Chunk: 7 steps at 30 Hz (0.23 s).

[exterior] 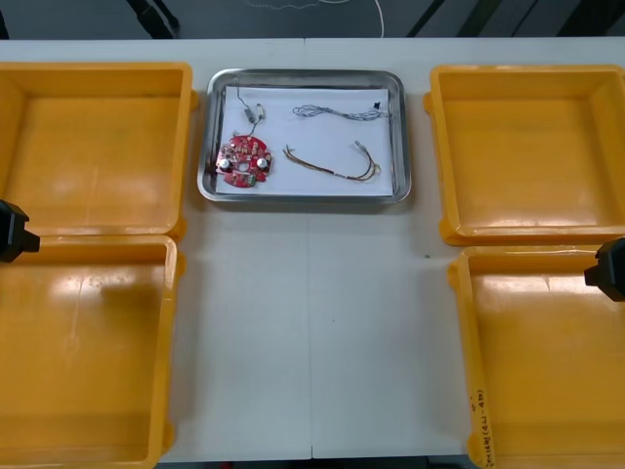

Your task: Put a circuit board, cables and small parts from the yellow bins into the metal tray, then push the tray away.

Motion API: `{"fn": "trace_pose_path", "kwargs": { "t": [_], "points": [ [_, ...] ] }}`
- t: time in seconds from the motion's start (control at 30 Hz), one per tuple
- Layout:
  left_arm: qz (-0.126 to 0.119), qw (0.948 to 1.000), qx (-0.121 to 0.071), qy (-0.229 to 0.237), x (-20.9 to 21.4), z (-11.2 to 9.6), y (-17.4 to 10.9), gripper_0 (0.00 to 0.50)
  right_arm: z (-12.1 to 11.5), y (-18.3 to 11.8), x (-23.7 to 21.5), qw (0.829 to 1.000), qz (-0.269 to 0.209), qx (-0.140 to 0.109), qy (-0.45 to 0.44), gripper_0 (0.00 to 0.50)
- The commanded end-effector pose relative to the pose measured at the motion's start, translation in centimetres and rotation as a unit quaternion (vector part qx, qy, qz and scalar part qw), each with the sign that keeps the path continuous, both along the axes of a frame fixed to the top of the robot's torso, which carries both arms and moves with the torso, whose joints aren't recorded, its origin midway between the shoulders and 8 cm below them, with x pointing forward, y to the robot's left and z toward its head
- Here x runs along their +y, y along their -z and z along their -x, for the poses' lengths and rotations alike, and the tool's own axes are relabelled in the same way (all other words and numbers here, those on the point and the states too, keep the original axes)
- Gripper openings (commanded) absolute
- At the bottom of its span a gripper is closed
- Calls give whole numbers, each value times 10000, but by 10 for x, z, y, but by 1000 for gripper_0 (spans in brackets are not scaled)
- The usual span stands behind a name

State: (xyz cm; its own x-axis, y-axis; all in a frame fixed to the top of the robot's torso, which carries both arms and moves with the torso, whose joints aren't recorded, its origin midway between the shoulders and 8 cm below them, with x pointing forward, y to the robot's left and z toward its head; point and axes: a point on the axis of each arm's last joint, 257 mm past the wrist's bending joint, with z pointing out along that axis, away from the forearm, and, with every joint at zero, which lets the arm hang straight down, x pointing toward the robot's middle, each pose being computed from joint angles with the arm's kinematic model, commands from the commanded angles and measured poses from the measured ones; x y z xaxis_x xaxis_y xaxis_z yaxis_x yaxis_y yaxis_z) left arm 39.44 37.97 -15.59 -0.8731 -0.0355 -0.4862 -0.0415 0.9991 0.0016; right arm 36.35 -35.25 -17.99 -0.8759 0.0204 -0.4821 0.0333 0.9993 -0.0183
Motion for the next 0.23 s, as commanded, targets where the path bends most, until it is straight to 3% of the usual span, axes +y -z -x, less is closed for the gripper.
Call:
{"fn": "trace_pose_path", "kwargs": {
  "t": [0.03,0.23],
  "points": [
    [-503,9979,-113,389,16,4,-17,500,1,-9,-6,9996,-35,-166,212,500],
    [-503,9979,-113,389,16,4,-17,500,1,-9,-5,9997,-37,-162,201,500]
  ]
}}
